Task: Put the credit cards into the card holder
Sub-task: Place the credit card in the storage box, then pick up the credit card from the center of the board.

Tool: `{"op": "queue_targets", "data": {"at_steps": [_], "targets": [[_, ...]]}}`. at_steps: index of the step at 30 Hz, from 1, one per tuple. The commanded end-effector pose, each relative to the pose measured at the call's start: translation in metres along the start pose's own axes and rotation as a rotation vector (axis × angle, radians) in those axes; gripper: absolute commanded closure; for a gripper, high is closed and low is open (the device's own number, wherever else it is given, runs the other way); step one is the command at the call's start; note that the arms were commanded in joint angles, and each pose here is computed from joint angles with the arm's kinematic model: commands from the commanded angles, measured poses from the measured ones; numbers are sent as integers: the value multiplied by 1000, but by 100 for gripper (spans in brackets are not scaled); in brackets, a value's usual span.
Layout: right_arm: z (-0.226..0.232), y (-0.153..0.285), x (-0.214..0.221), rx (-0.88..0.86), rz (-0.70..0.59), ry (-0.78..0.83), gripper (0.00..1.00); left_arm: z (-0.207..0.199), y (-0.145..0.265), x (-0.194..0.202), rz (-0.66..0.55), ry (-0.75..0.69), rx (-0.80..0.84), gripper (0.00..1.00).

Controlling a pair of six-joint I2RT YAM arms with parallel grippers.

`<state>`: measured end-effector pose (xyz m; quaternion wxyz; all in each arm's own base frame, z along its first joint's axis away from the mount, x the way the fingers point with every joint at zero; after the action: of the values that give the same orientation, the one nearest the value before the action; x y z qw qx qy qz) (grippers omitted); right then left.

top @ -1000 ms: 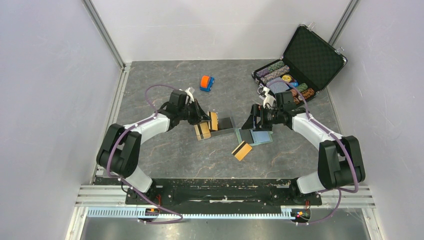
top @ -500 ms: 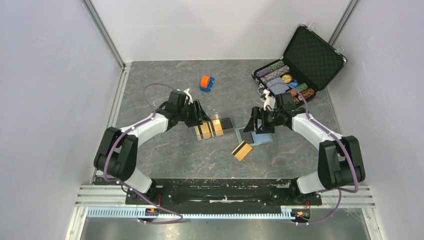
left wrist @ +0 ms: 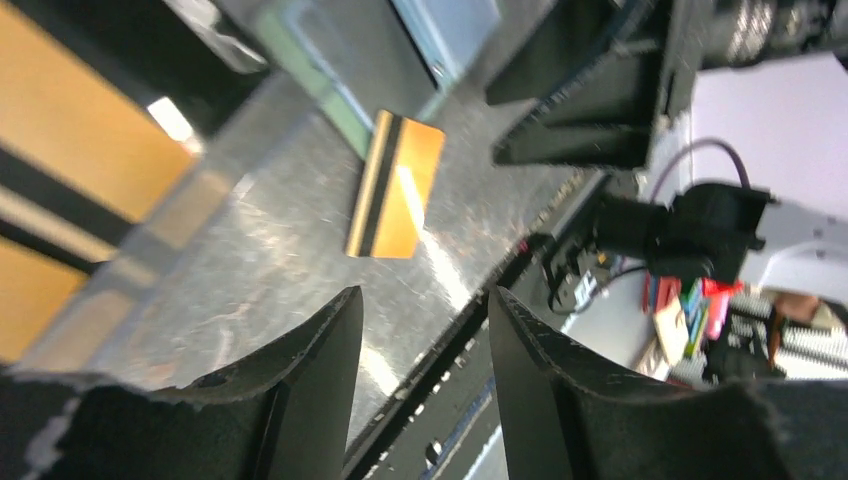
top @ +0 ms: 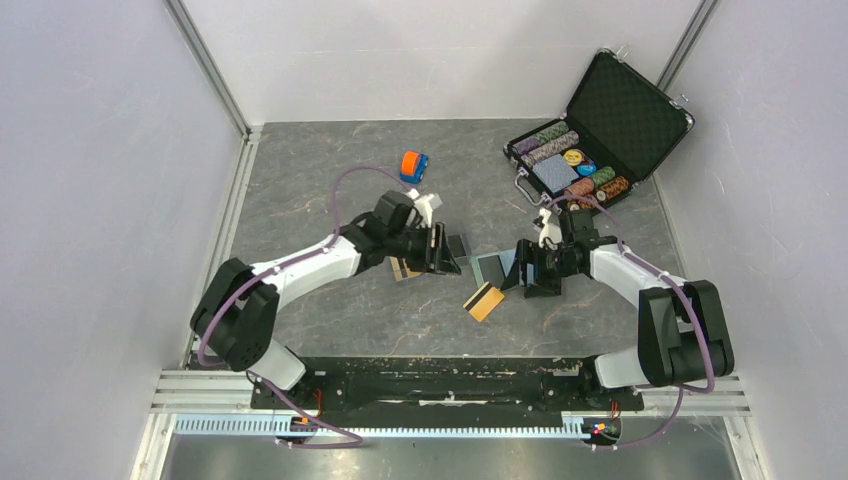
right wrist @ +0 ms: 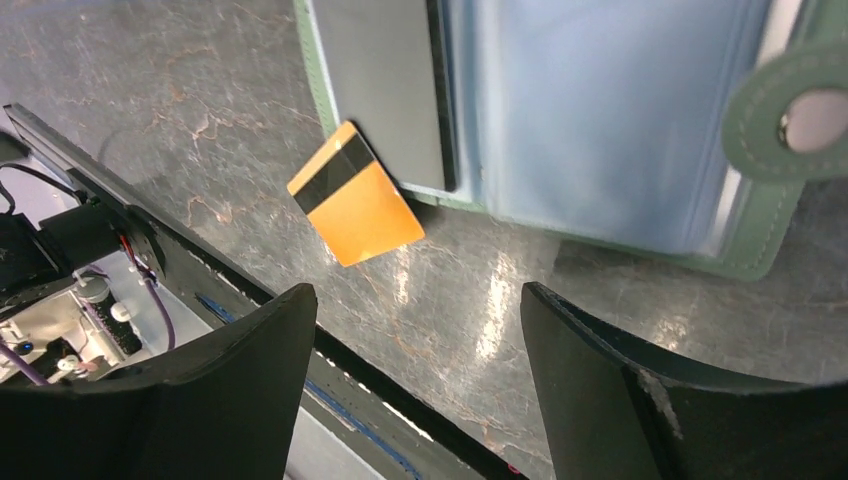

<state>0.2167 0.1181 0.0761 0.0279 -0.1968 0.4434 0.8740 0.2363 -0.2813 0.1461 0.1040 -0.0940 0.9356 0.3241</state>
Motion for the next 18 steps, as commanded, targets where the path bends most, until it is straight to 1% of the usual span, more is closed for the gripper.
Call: {"op": "queue_targets", "data": {"at_steps": [1,4,7,13,18], "targets": [[4,2,8,-35,-18,-38,23,-27,-15,18,118,-125,108,45],[6,2,14,-49,-34,-66,24,-32,-28,28,164,-141,109,46],[8,0,22,-62,-57,-100,26,-34,-40,37,182,-148,78,50],[7,-8,39,-71,-112,-174,31,-16,-62,45,154,-133,-42,53],[3,-14,44,-61,-152,-212,32,5,-70,43,118,-120,-141,55]]}}
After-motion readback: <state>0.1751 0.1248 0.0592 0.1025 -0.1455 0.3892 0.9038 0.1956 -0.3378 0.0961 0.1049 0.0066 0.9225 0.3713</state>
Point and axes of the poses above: each gripper's point midway between its finger pads, its own y axis back along the fingers, its own z axis along the line the jaws close on, x = y × z, the point moved 4 cm from there along y, back along the fingers, and after that the axes turned 14 degrees about y, right-handed, at the moved point
